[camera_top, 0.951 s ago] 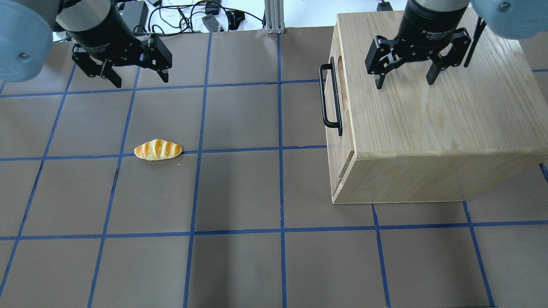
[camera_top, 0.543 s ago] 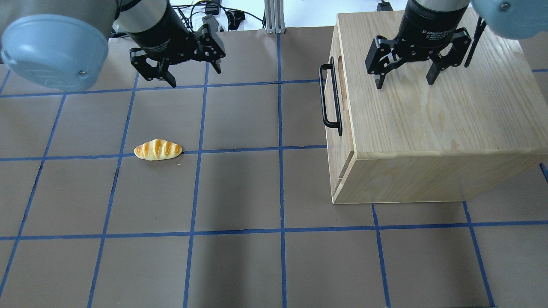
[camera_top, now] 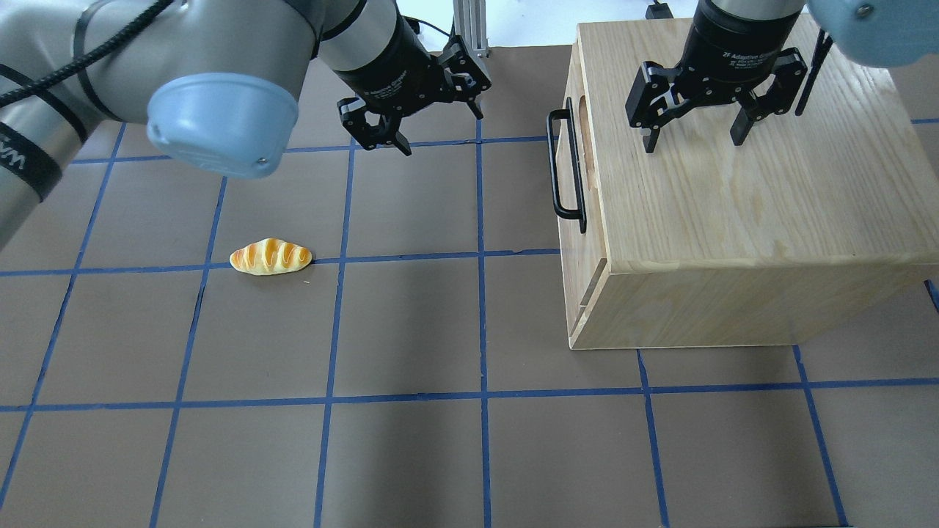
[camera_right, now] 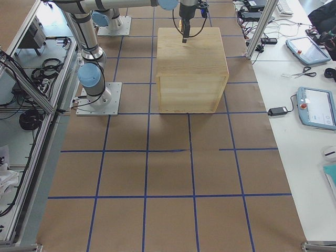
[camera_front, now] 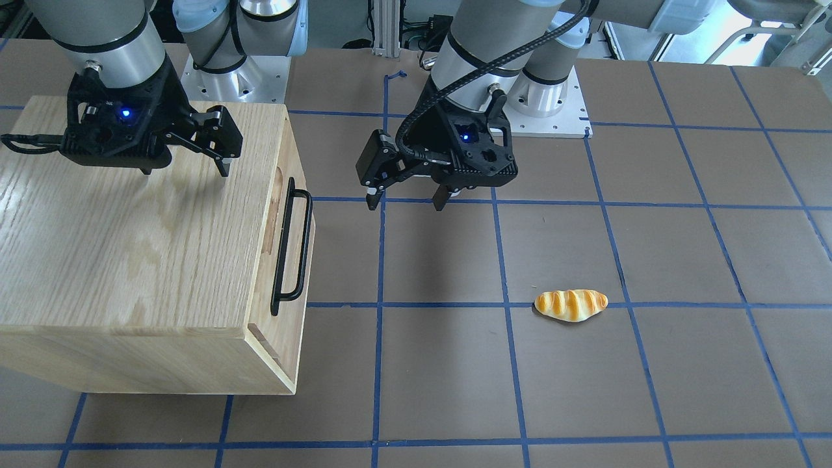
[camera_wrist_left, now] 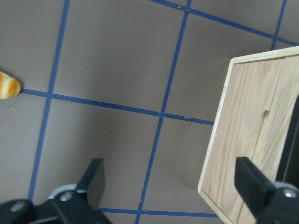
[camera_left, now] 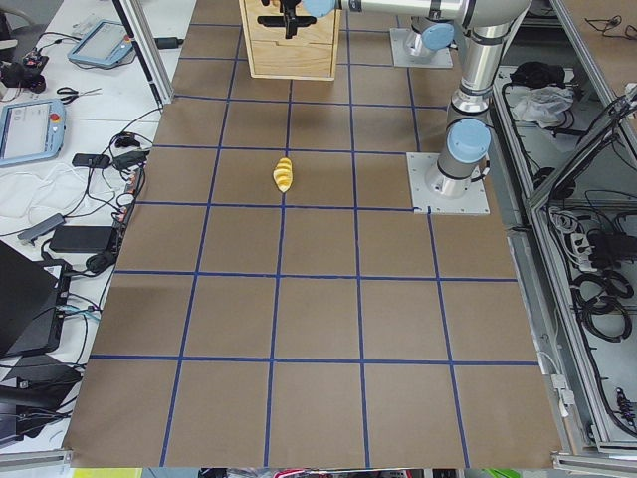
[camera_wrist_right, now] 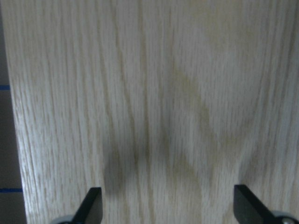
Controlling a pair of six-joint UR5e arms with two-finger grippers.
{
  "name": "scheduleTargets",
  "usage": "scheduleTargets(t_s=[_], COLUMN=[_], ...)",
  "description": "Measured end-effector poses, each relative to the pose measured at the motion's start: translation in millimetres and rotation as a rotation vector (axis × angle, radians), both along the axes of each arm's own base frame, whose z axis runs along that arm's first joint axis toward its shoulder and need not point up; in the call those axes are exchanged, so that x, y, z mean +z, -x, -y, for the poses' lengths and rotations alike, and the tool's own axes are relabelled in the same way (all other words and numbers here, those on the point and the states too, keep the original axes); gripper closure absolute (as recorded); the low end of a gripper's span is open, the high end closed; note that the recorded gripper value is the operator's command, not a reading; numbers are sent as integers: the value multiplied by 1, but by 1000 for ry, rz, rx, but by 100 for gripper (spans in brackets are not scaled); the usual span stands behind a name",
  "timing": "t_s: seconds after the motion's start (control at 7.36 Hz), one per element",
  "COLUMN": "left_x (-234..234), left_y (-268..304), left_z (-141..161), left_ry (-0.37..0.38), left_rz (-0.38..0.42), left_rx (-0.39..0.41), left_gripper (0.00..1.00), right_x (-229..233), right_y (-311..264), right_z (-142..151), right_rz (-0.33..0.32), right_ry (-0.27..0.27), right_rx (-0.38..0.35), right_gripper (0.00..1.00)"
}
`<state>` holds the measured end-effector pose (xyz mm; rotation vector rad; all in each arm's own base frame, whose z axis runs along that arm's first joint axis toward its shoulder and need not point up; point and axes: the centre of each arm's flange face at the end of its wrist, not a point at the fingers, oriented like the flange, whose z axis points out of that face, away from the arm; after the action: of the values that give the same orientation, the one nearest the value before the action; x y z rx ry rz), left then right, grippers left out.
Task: Open upper drawer
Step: 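Move the left gripper toward the black handle on the cabinet drawer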
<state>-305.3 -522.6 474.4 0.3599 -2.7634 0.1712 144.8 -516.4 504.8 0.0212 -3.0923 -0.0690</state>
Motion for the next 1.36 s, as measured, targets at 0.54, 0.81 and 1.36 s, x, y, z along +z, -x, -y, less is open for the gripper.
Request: scheduleTargets(t_s=[0.54,0.81,1.36], left_x=[-43,-58,-66], left_y=[49,62,70], left_z=[7,11,9], left_ry=[-27,-25,-35], left_rz=[-26,-30,-28], left_rx=[0,-6,-16], left_gripper=[0,0,0], right_x=[0,0,0], right_y=[0,0,0], right_z=[0,0,0], right_rz=[0,0,0], right_ry=[0,0,0], right_rx=[0,0,0], right_gripper=[0,0,0])
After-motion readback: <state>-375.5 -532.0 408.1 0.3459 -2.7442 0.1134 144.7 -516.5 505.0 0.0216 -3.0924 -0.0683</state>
